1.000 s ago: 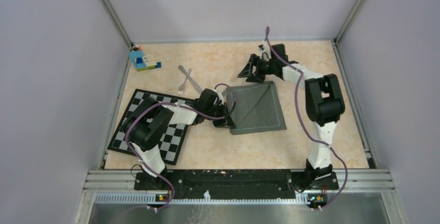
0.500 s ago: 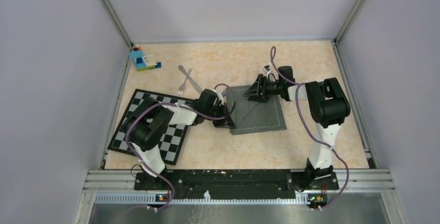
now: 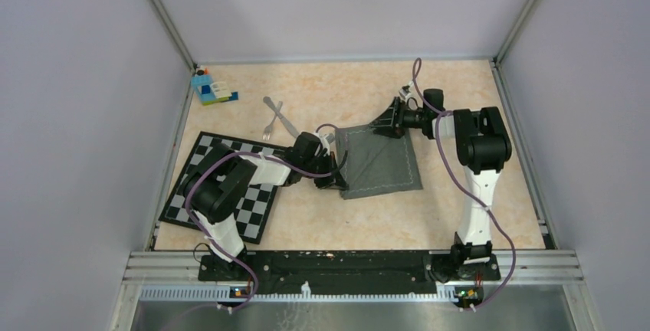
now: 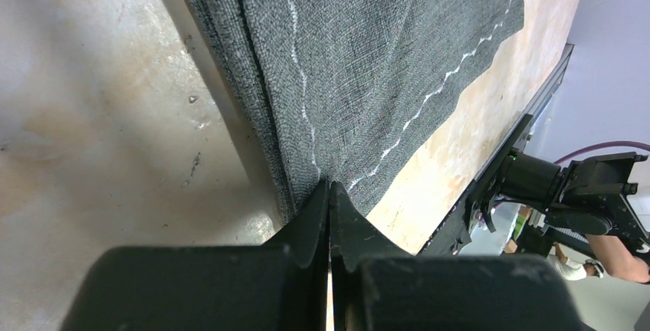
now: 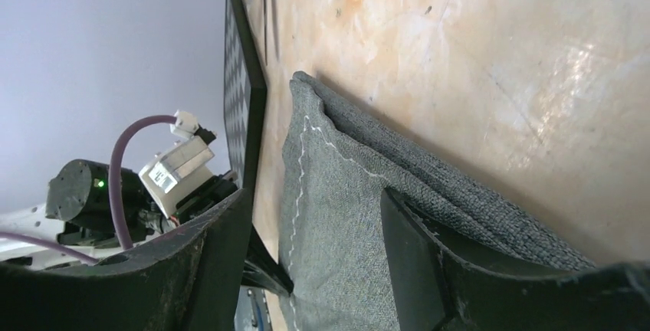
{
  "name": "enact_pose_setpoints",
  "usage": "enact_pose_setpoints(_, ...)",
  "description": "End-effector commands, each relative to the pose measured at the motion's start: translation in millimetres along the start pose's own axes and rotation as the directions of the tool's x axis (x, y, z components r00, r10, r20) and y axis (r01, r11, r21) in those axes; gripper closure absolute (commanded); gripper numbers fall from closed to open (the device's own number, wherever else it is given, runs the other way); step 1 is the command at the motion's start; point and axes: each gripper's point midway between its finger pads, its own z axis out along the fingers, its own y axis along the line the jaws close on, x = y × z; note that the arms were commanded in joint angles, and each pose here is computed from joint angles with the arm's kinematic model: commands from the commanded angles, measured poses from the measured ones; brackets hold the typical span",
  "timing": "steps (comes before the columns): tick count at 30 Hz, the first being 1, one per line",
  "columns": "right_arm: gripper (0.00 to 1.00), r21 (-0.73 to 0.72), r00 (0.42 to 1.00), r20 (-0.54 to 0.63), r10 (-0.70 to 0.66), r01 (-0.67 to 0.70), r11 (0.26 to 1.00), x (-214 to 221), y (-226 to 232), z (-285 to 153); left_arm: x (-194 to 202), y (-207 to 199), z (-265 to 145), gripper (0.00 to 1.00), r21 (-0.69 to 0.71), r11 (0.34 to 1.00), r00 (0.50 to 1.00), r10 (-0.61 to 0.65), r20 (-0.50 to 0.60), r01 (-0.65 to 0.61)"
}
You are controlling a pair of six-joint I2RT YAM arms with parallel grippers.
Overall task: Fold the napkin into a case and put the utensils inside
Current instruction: Smooth out the upper triangle-folded napkin at the center of the board.
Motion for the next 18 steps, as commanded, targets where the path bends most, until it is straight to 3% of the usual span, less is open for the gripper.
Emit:
enact_pose_setpoints(1,0.37,0.029,0.995,0.071,-0.066,0.064,0.998,-30.9,-24.3,-0.1,20.0,21.6,0.5,1.0,-0.059,0.998,0.998,-0.022,-0.053,0.018)
enact_pose_setpoints(6,0.37,-0.01,0.997,0.045,-0.062,0.062,0.998,-43.7,-18.3,5.1,17.8,17.8,-0.5,1.0,-0.05,0.999,0.999,-0.012,-0.052,0.009)
enact_pose_setpoints(8,0.37,-0.001,0.994,0.067,-0.085,0.085,0.996,-52.6,5.2,-2.6,13.5,9.2,-2.9,0.98,-0.032,0.999,0.999,0.002,-0.048,-0.003)
enact_pose_setpoints(13,0.36,0.269,0.982,0.142,-0.123,0.081,0.96,-62.3,40.8,-36.3,-16.2,-41.5,-20.8,0.74,0.065,0.994,0.996,0.088,0.013,-0.088)
enact_pose_setpoints(18,0.38,0.399,0.971,0.208,-0.114,0.022,0.917,-25.1,56.2,-64.7,-60.0,-82.7,-43.7,0.48,0.094,0.981,0.981,0.161,0.111,-0.172)
